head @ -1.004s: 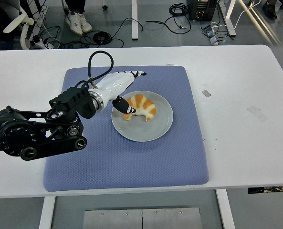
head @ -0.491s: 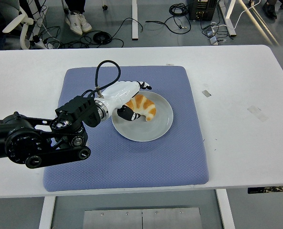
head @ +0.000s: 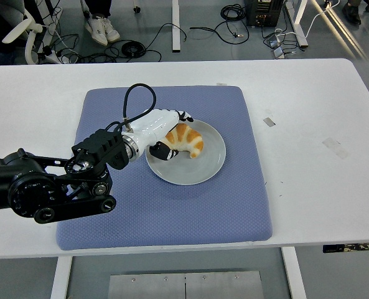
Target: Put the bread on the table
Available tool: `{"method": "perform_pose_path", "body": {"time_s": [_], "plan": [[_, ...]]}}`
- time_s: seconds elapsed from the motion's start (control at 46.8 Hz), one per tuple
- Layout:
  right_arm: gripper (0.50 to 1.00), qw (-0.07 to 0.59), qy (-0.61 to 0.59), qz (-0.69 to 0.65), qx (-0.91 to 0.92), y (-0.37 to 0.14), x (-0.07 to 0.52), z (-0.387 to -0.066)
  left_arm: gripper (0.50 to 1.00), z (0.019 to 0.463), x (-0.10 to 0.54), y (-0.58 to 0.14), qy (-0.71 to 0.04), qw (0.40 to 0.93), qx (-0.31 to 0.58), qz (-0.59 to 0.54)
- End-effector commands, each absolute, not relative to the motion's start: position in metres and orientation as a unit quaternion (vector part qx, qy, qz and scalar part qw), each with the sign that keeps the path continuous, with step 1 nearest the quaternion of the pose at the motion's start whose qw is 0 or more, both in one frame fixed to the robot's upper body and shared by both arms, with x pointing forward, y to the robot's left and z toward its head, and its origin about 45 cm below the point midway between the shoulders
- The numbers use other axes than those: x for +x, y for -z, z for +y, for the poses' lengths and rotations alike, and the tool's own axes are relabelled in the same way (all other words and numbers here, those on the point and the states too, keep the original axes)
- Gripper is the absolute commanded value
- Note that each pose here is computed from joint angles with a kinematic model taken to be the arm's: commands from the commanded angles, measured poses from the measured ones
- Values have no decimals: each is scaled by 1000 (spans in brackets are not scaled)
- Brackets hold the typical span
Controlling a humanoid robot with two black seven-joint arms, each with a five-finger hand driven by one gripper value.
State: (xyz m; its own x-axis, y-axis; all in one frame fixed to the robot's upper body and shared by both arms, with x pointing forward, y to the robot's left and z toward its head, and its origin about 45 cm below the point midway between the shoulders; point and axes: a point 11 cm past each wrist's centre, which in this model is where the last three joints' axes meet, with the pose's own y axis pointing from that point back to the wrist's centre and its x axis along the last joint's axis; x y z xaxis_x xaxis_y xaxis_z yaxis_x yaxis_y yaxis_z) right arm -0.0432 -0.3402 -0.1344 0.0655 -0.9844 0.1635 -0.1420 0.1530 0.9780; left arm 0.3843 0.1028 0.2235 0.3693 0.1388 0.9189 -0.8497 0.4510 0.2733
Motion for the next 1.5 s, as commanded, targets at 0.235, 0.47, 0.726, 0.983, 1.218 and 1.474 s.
{"method": "perform_pose_path", "body": {"time_s": [0.235,0.47,0.726,0.983,1.218,1.474], "plan": [[1000,521,404,-552,510,134,-43,-340,721,101,384,-218,-337,725,401,-447],[1000,522,403,-551,511,134,-43,-340,607,102,385,-218,-336,725,403,-447],[1000,521,404,-552,510,134,-43,-340,578,103,385,-217,-335,724,405,-447],[1000,522,404,-552,510,134,-44,-340,543,109,392,-225,-347,720,404,-446],[1000,521,404,-552,510,134,-43,-340,507,110,396,-231,-356,720,399,-442],[1000,521,404,-552,510,134,-43,-340,502,108,397,-234,-357,720,395,-444]]}}
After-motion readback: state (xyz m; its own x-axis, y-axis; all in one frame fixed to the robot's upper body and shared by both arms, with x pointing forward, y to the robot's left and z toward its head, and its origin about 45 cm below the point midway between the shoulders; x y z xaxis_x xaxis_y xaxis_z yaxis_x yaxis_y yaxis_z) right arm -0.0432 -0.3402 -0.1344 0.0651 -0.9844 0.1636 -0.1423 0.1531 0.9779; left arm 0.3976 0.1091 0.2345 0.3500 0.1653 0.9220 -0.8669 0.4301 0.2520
